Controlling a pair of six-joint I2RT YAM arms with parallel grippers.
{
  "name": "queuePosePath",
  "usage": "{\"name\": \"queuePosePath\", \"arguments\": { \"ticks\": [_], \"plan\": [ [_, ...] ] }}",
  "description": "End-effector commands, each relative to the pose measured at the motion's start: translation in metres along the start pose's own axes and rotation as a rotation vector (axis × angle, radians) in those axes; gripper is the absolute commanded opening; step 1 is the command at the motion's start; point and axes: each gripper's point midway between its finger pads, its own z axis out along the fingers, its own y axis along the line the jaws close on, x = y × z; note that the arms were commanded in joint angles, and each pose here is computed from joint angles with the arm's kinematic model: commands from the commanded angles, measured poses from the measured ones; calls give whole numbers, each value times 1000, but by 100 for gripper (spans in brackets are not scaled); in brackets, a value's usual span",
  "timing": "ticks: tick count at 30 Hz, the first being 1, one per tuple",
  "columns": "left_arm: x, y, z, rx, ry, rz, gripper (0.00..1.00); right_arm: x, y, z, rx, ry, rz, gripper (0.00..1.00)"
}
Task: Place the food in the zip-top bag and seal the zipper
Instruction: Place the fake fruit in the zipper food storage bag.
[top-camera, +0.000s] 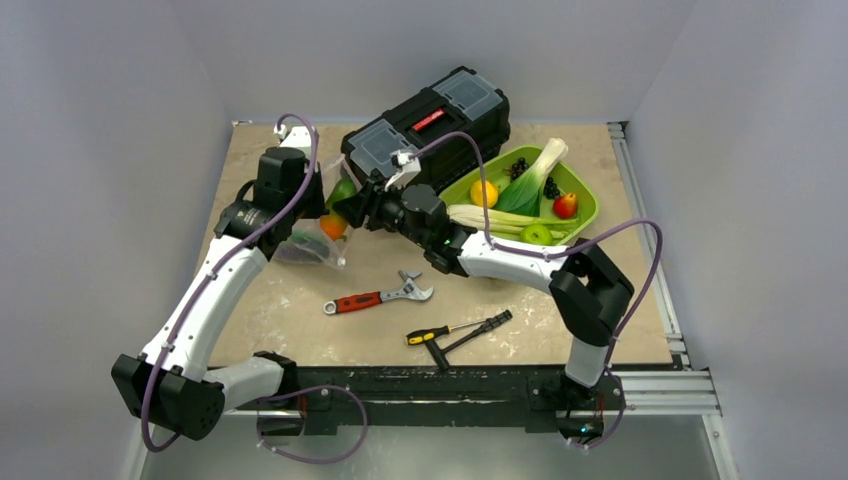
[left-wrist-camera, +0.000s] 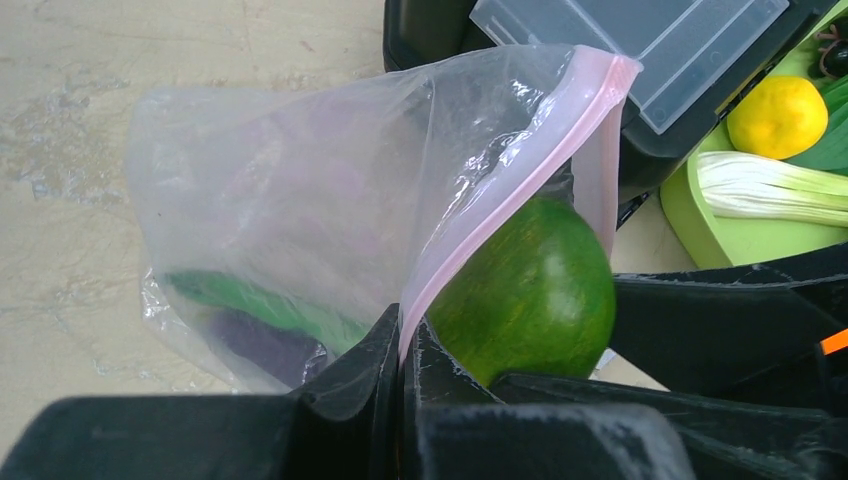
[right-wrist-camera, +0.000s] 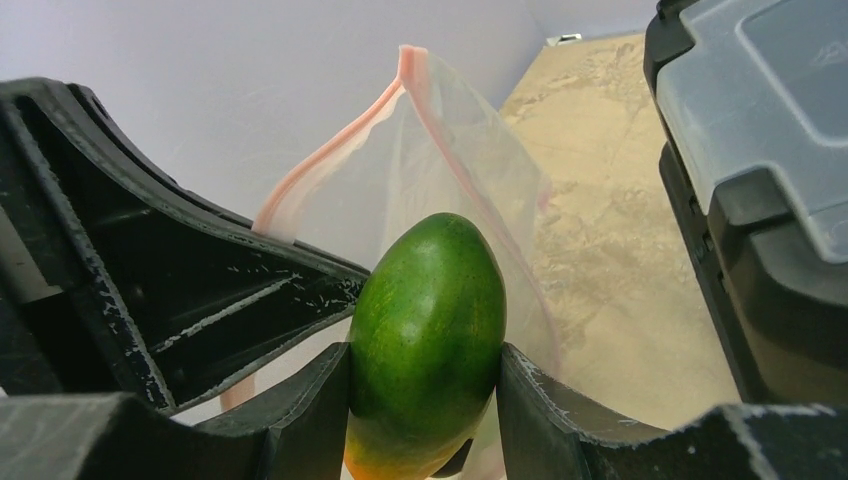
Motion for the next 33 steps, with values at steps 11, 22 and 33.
{"name": "queuePosePath", "arguments": {
  "ticks": [11, 22, 33],
  "plan": [
    [-19, -6, -10, 37, -78, -23, 0, -10, 14, 23, 34, -50, 37, 44],
    [-19, -7, -10, 43, -78, -23, 0, -2, 14, 29, 56, -10, 12, 67],
    [-19, -6, -10, 37, -79, -24, 0, -7, 10, 6, 86, -1, -27, 64]
  ]
}}
